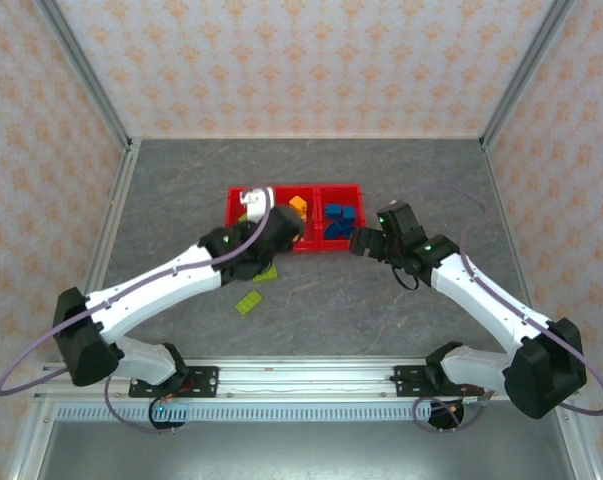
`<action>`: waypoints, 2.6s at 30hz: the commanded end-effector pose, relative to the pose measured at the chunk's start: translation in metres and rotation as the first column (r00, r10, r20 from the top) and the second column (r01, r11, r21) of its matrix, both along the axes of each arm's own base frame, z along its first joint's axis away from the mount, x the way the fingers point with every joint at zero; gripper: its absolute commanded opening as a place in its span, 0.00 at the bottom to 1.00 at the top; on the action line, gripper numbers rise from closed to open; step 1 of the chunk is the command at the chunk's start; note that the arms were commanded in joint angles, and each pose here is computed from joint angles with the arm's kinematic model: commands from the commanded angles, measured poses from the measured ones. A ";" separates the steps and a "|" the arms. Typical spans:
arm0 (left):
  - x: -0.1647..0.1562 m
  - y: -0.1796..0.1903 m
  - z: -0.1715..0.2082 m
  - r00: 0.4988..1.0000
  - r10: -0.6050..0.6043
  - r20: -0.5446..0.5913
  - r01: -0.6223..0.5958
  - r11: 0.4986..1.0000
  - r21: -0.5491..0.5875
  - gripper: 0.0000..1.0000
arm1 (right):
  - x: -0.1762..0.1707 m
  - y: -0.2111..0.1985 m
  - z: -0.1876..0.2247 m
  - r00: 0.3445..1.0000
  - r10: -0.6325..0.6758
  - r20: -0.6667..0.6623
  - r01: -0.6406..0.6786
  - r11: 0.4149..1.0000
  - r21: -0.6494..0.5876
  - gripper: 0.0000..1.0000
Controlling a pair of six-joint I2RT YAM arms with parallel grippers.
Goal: Sort the legos into containers by color
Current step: Place the lego in the container, then pick up the lego from the middle-left of the table.
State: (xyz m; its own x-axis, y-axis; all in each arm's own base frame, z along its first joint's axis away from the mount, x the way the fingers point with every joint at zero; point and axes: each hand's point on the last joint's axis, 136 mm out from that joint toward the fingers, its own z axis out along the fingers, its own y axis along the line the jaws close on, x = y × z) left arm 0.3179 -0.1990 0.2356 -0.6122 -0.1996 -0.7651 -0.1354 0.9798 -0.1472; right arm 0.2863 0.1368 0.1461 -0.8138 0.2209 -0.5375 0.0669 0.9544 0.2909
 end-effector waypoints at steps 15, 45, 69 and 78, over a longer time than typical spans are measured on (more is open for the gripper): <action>0.148 -0.015 -0.096 0.961 -0.048 -0.274 0.112 0.968 0.226 0.00 | -0.012 -0.037 0.029 0.988 -0.086 0.128 0.096 0.993 -0.068 1.00; -0.034 0.027 -0.075 0.963 -0.172 -0.207 0.171 0.985 -0.019 0.99 | -0.006 -0.021 0.025 0.993 -0.041 0.106 0.044 0.999 -0.026 1.00; -0.104 0.046 -0.219 0.838 -0.182 -0.515 0.240 0.970 0.048 0.84 | -0.013 -0.026 0.019 0.995 -0.046 0.091 0.049 0.998 -0.034 1.00; -0.106 0.045 -0.237 0.816 -0.180 -0.549 0.249 0.967 0.052 0.65 | -0.013 -0.025 0.016 0.996 -0.048 0.081 0.051 0.998 -0.035 1.00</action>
State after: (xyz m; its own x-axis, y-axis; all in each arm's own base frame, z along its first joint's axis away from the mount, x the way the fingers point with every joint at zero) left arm 0.2151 -0.1538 0.0130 -0.9408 0.0362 -0.3369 0.0426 0.9990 -0.0116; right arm 0.2749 0.1210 0.1688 -0.7558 0.2348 -0.6113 0.0584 0.9539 0.2943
